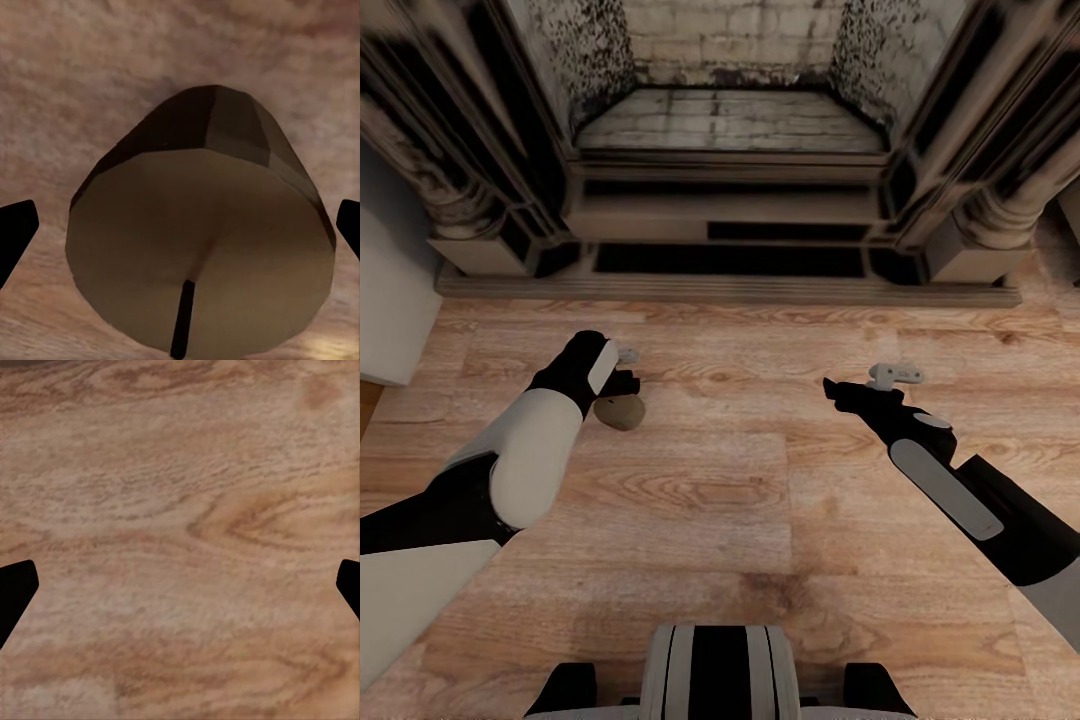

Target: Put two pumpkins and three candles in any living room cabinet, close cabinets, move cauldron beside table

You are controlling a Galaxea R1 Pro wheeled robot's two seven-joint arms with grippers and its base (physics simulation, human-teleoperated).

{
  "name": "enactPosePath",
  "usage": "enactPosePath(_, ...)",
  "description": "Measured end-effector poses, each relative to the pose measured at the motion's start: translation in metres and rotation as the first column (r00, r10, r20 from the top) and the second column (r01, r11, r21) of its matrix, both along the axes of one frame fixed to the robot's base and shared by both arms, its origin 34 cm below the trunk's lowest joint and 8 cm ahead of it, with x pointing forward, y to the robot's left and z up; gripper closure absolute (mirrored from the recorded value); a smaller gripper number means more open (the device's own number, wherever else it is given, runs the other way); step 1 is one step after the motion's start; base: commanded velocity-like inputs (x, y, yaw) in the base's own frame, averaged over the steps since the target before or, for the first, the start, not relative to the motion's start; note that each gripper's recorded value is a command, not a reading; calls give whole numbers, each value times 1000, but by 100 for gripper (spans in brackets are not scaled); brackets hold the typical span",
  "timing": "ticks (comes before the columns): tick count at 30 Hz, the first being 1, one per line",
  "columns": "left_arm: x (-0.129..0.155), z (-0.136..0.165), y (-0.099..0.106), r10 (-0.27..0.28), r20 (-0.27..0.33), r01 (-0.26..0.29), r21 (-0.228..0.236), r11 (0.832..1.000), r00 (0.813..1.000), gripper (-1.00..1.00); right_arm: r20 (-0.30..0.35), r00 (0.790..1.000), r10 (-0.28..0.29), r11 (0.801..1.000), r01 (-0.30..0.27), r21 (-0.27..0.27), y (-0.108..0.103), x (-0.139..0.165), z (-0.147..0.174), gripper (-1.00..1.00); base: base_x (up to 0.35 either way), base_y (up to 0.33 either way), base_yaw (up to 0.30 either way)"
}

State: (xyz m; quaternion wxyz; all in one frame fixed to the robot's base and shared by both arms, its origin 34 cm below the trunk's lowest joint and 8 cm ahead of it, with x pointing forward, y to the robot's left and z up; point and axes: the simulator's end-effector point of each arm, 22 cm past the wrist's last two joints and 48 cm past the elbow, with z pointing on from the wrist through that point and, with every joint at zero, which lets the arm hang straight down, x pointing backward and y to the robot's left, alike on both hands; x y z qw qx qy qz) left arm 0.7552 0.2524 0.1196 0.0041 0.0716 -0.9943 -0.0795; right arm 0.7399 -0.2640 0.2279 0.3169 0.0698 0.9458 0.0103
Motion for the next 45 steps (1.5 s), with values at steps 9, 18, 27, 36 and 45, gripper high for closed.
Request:
enactPosePath(9, 0, 0, 0, 0, -1, 0, 0, 1000, 1000, -100, 0, 1000, 0, 1000, 0, 2, 1, 0, 0, -100, 0, 0, 0)
enactPosePath(18, 0, 0, -1, 0, -1, 0, -4, 1000, 1000, -100, 0, 1000, 0, 1000, 0, 2, 1, 0, 0, -100, 0, 0, 0)
enactPosePath(27, 0, 0, -3, 6, -1, -6, -12, 1000, 1000, 100, 1, 1000, 0, 1000, 0, 2, 1, 0, 0, -100, 0, 0, 0)
enactPosePath(36, 0, 0, -3, 5, 1, -5, -10, 1000, 1000, 100, 1, 1000, 0, 1000, 0, 2, 1, 0, 0, -100, 0, 0, 0)
enactPosePath(45, 4, 4, -2, 0, 7, 0, -6, 1000, 1000, 100, 4, 1000, 0, 1000, 0, 2, 1, 0, 3, -100, 0, 0, 0)
